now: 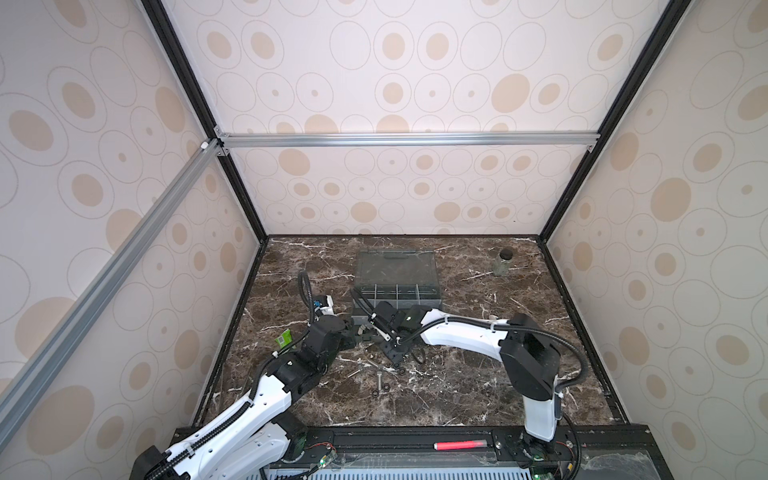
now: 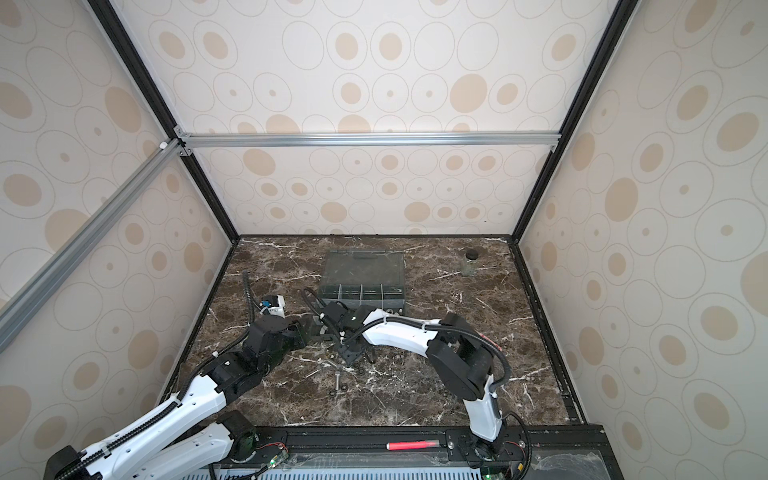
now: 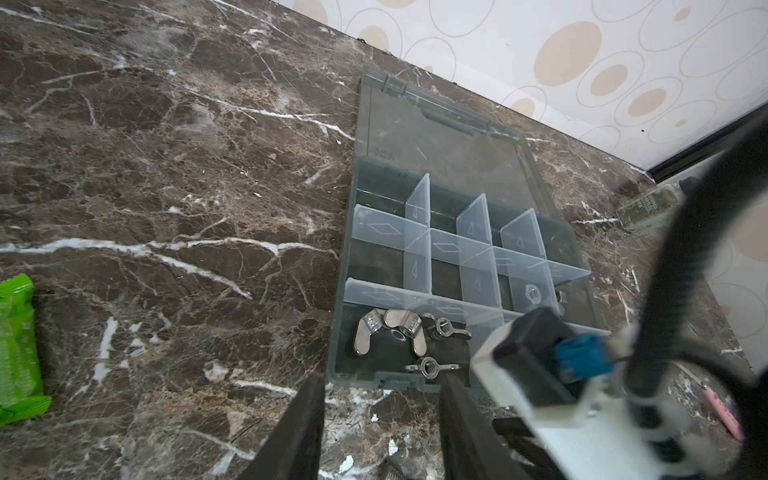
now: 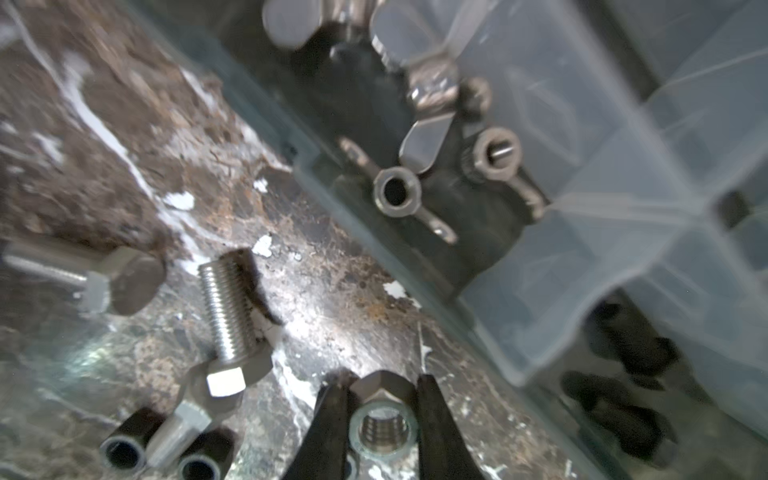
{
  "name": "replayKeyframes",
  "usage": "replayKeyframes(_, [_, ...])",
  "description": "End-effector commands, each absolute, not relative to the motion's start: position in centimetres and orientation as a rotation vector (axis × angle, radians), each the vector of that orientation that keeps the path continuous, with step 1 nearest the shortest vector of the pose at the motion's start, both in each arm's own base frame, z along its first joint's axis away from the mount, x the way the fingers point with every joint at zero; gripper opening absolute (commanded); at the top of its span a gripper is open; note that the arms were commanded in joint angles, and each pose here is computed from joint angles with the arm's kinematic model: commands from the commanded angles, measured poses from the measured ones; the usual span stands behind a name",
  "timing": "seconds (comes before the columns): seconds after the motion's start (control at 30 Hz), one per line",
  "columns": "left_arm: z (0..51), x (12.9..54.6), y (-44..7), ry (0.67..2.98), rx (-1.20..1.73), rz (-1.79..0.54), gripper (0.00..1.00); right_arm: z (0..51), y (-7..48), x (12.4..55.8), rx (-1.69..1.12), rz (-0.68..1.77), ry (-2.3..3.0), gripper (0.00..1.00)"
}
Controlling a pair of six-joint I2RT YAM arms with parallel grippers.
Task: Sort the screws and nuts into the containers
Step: 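Lift the silver hex nut with the right gripper and carry it over the organizer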
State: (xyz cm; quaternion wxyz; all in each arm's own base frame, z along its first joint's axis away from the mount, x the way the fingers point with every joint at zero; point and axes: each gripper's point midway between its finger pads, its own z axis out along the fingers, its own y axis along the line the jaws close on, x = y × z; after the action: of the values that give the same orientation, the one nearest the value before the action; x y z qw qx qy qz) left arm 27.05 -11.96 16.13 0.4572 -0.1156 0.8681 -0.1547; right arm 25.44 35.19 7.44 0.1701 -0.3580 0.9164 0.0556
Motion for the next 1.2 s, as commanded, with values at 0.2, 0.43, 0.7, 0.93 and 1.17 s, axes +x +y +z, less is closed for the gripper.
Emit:
replayKeyframes(0.2, [16.6,27.6,-12.4,2.136,-0.275,-0.399,0.45,14.4,29.0,31.8,-0.673,0.217,2.488,0.23])
replayKeyframes(0.43, [16.5,27.9,-13.4,2.161,-0.256,-0.432,0.44,12.4,23.4,35.9,-0.415,0.127,2.56,0.24])
replayKeyframes(0.7, [16.8,28.1,-14.0,2.18,-0.236,-0.445,0.44,10.1,23.1,37.6,-0.34,0.137,2.588,0.24])
replayKeyframes(0.93, [17.0,28.1,-14.1,2.183,-0.229,-0.44,0.44,9.7,22.9,38.2,-0.306,0.105,2.599,0.38])
replayKeyframes(1.17, [16.8,28.2,-14.3,2.189,-0.224,-0.441,0.44,10.8,22.1,38.5,-0.214,0.094,2.577,0.41])
